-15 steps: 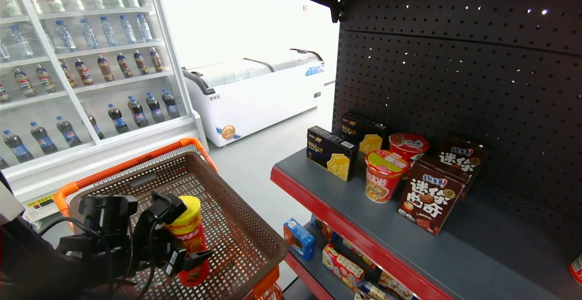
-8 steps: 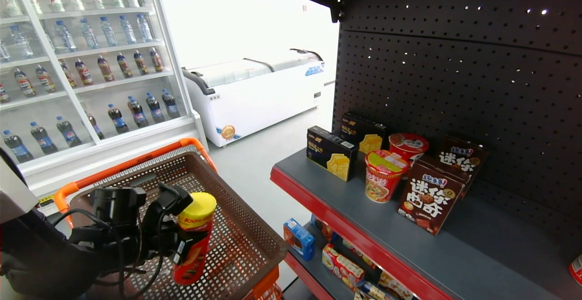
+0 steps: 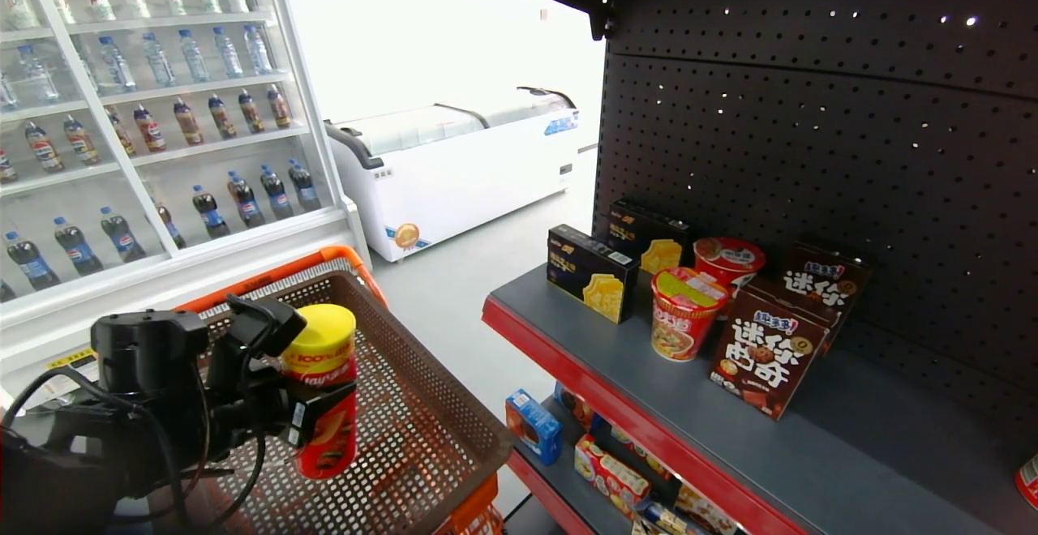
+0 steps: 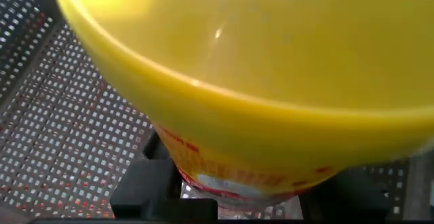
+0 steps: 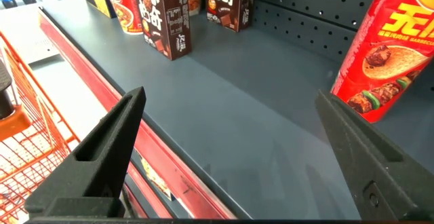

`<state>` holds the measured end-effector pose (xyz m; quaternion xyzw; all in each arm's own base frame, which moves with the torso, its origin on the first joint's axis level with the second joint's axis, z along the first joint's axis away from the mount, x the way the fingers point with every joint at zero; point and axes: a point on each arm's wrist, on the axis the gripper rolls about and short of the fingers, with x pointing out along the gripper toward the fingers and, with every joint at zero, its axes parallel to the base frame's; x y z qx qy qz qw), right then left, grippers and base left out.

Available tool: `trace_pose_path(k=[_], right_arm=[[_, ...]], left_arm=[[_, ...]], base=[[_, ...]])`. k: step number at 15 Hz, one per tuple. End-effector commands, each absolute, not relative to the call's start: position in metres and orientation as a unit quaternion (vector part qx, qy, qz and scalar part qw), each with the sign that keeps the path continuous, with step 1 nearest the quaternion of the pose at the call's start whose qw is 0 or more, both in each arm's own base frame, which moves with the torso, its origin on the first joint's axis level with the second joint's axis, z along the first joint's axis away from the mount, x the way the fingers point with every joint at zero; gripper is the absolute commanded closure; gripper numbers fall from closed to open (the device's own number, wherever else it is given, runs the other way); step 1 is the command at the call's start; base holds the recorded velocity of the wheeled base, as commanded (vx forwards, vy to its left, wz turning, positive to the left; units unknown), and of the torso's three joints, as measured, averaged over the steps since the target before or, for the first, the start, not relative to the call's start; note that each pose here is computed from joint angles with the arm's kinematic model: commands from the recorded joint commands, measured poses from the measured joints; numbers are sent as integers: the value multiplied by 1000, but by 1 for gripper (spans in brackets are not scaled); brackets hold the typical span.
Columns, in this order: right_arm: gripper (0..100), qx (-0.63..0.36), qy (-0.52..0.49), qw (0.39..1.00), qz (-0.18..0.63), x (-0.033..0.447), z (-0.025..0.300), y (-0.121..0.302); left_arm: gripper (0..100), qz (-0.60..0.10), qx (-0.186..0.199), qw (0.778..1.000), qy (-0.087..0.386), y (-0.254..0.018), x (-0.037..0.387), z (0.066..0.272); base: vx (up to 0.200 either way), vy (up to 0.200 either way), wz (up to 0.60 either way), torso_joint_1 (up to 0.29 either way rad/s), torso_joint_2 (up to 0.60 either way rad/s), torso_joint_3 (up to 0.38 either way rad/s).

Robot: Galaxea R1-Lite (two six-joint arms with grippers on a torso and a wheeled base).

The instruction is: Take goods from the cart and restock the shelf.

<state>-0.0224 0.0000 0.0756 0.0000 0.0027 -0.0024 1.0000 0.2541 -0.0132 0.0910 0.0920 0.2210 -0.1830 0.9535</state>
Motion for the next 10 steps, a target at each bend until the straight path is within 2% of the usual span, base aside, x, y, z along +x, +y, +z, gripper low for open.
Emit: trace_pose_path(k=[1,5,7,10], right_arm=[[0,0,3,1000,-2,-22,76,0],[0,0,3,1000,-2,-22,76,0],[0,0,3,1000,-2,-22,76,0],[0,0,3,1000,-3,-22,76,0]], left_arm=[[100,-168,56,972,154,-12,218,135],[100,-156,-2,981,117,-11,160,159],[100,-157,-4,983,92,-9,139,172],[100,-179,-3,982,62,-11,119,179]], base=[[0,0,0,0,0,0],[0,0,0,0,0,0],[0,0,0,0,0,0],[0,0,0,0,0,0]])
